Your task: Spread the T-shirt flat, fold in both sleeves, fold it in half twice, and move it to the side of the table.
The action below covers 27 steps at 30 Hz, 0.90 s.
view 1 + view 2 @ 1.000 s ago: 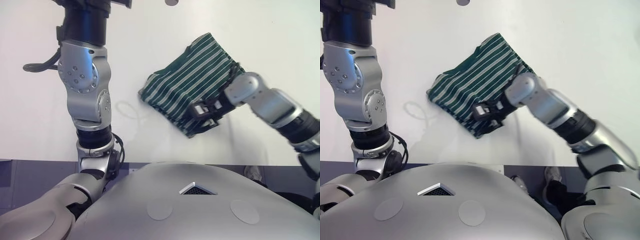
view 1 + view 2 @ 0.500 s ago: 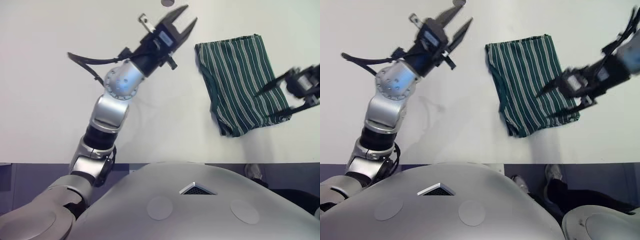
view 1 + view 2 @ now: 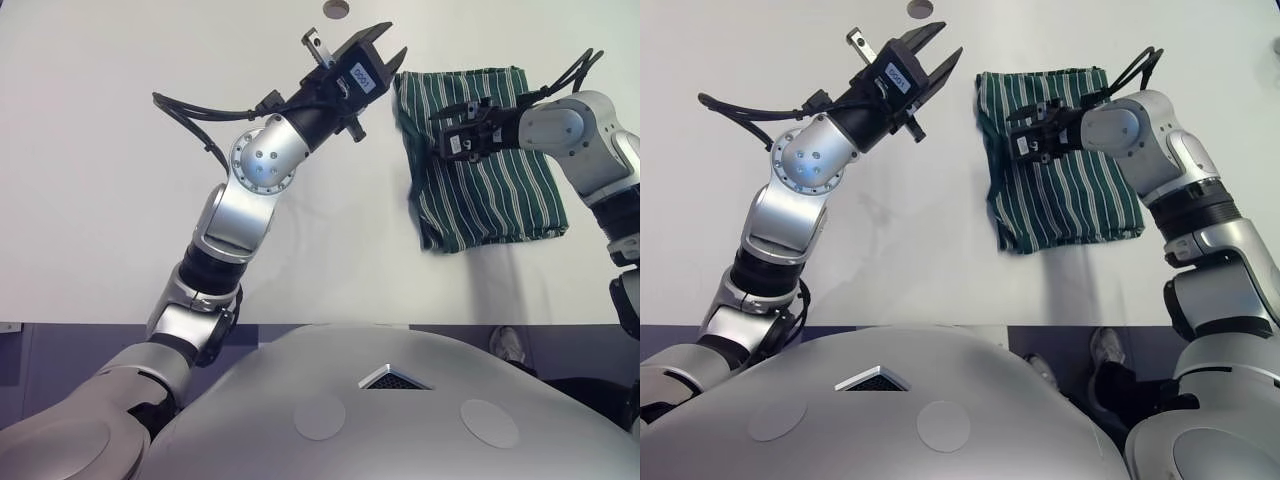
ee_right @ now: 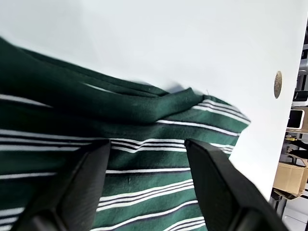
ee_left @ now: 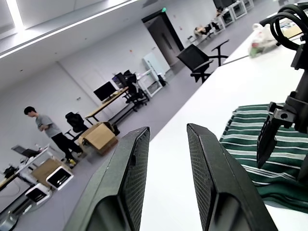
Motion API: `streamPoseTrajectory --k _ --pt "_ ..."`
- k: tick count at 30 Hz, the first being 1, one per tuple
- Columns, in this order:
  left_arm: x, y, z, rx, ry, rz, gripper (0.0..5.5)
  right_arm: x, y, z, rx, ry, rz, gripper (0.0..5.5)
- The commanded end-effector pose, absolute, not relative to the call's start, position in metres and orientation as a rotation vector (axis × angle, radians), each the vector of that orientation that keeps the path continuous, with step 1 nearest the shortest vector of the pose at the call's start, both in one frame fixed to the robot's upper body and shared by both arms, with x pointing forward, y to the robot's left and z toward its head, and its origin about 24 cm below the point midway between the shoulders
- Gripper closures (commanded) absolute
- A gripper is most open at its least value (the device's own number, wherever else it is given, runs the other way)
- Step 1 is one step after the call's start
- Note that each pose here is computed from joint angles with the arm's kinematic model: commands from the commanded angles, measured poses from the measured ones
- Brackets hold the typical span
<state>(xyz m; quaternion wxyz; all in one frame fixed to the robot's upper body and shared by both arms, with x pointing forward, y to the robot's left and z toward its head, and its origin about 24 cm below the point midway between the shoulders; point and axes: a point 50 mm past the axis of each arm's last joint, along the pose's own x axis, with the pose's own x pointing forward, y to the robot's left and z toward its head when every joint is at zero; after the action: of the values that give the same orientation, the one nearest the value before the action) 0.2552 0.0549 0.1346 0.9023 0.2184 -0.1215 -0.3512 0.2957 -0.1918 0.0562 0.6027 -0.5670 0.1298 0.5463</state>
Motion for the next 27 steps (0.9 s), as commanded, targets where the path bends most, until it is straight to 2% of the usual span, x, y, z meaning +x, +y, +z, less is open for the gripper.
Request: streamPoseTrajectory --k 1,4,7,10,12,14,16,17,19,21,22,24,27 --pt "0.257 0.064 0.134 0.425 -0.238 -0.669 4.1 0.26 -0.161 -0.024 -1.362 0.414 1.539 2.61" --pt "0.257 0.069 0.132 0.429 -0.231 -0.655 4.1 0.26 -0.132 -0.035 -1.406 0.264 1.595 2.61" --pt "0.257 0.073 0.128 0.434 -0.21 -0.663 4.1 0.266 -0.108 -0.033 -1.393 0.119 1.56 2.61" --pt "0.256 0.079 0.118 0.462 -0.179 -0.672 4.1 0.284 -0.098 -0.009 -1.309 -0.042 1.454 2.61" --pt "0.255 0.09 0.116 0.512 -0.185 -0.669 4.1 0.303 -0.098 0.035 -1.198 -0.246 1.298 2.61" --pt "0.252 0.104 0.123 0.581 -0.232 -0.675 4.1 0.314 -0.117 0.082 -1.138 -0.406 1.158 2.61" --pt "0.243 0.121 0.139 0.672 -0.331 -0.696 4.1 0.312 -0.164 0.115 -1.139 -0.454 1.047 2.61" --pt "0.238 0.127 0.144 0.71 -0.374 -0.711 3.91 0.305 -0.187 0.124 -1.165 -0.455 1.027 2.56" --pt "0.214 0.134 0.133 0.831 -0.408 -0.846 3.62 0.28 -0.234 0.114 -1.261 -0.366 1.079 2.26" --pt "0.175 0.14 0.092 0.942 -0.344 -1.085 3.21 0.242 -0.283 0.092 -1.342 -0.215 1.191 1.83" --pt "0.158 0.145 0.075 0.982 -0.315 -1.177 2.98 0.228 -0.298 0.087 -1.355 -0.166 1.226 1.59" --pt "0.139 0.15 0.053 1.043 -0.291 -1.282 2.46 0.21 -0.315 0.081 -1.364 -0.116 1.251 1.05" --pt "0.146 0.147 0.033 1.173 -0.27 -1.302 1.77 0.198 -0.319 0.063 -1.359 -0.052 1.311 0.31"
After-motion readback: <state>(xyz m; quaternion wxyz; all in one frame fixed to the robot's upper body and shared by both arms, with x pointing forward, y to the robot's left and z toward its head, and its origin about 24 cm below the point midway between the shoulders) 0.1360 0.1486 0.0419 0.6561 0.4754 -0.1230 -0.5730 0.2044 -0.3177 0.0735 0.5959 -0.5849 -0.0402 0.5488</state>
